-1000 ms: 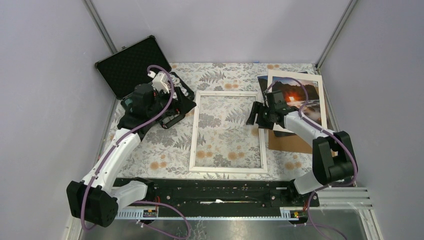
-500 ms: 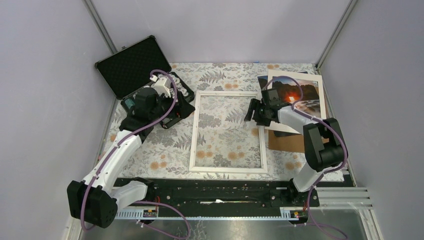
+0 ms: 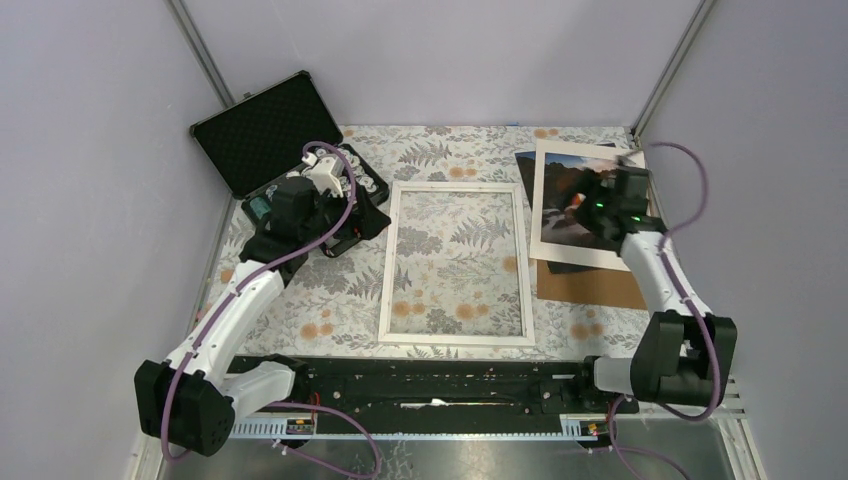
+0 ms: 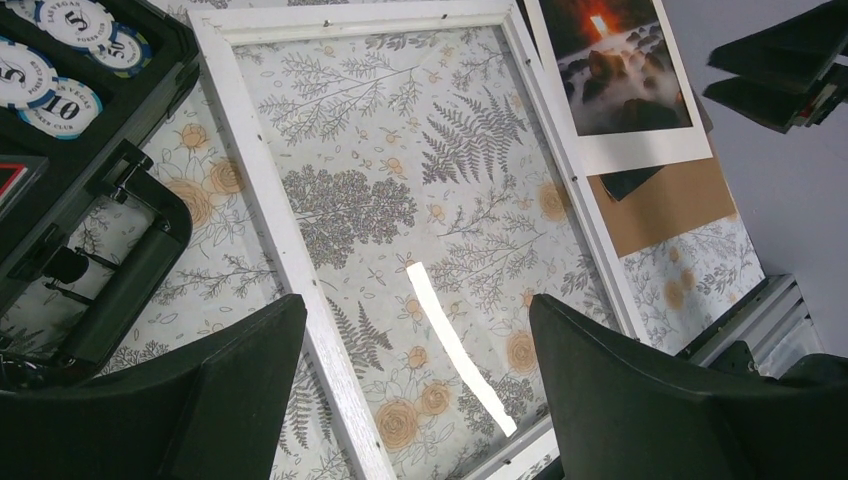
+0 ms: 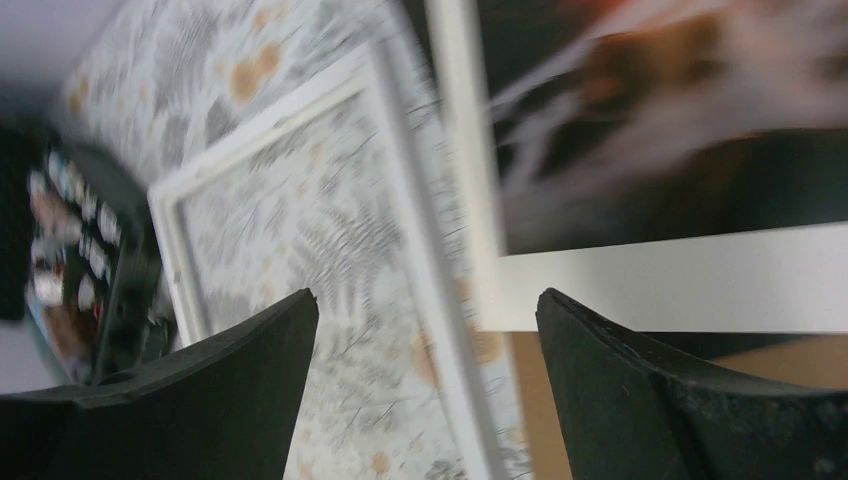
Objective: Put the photo into the frame
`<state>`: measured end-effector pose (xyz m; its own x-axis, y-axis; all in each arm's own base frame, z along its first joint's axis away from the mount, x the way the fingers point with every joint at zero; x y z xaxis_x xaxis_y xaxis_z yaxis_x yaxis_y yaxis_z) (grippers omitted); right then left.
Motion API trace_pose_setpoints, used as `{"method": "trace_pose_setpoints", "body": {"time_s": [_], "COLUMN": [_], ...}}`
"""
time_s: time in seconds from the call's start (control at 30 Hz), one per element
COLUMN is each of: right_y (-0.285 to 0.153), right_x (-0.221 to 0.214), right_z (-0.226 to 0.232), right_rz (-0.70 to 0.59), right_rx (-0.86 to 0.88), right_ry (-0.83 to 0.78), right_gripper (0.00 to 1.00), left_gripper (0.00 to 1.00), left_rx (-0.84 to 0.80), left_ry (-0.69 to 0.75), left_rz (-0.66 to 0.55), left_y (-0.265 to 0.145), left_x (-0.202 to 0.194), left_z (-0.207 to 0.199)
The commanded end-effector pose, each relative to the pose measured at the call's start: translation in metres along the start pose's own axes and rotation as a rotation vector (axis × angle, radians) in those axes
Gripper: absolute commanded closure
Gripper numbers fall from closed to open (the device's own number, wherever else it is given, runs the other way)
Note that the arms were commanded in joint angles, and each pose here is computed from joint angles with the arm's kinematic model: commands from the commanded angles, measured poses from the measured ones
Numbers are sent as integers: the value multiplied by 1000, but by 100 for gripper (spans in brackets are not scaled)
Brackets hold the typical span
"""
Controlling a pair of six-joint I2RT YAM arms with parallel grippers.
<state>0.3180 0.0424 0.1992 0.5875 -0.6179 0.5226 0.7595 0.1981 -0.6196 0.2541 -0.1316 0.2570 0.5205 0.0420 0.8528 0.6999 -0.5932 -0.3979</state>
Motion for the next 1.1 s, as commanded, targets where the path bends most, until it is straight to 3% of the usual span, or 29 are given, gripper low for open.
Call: {"method": "trace_pose_setpoints", "body": {"time_s": [0.0, 0.23, 0.47, 0.6, 0.8, 1.07], "right_y": [-20, -40, -57, -69, -83, -60], "right_x": [17, 29, 48, 66, 71, 70], "right_z": [-56, -130, -195, -205, -224, -233], "right_rz": [-49, -208, -460, -582, -648, -563], "right_rx": [27, -42, -255, -306, -527, -479], "right_ry": [250, 559, 672, 634, 620, 640], "right_gripper": [12, 12, 10, 10, 10, 10], "left_gripper": [13, 13, 12, 12, 12, 12], "left_rx": [-14, -22, -27, -60, -61, -54], "left_ry": [26, 31, 45, 42, 31, 28], "left_rz": [-35, -40, -38, -22, 0, 8], "left_y": [-1, -1, -2, 3, 9, 11], "left_x": [5, 4, 2, 0, -4, -8], "left_z": [-2, -4, -9, -14, -13, -11]}}
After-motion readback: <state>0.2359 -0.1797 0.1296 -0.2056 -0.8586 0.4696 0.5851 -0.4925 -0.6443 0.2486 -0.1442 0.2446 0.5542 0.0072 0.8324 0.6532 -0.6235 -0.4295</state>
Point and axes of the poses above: each gripper's point midway between its finger pads, its own y axis out along the fingers, its own z axis along the line the jaws close on, x = y × z, the point moved 7 cm from there along -y, back along the fingers, and after that the axes turned 9 degrees about y, right-handed, at the moved point
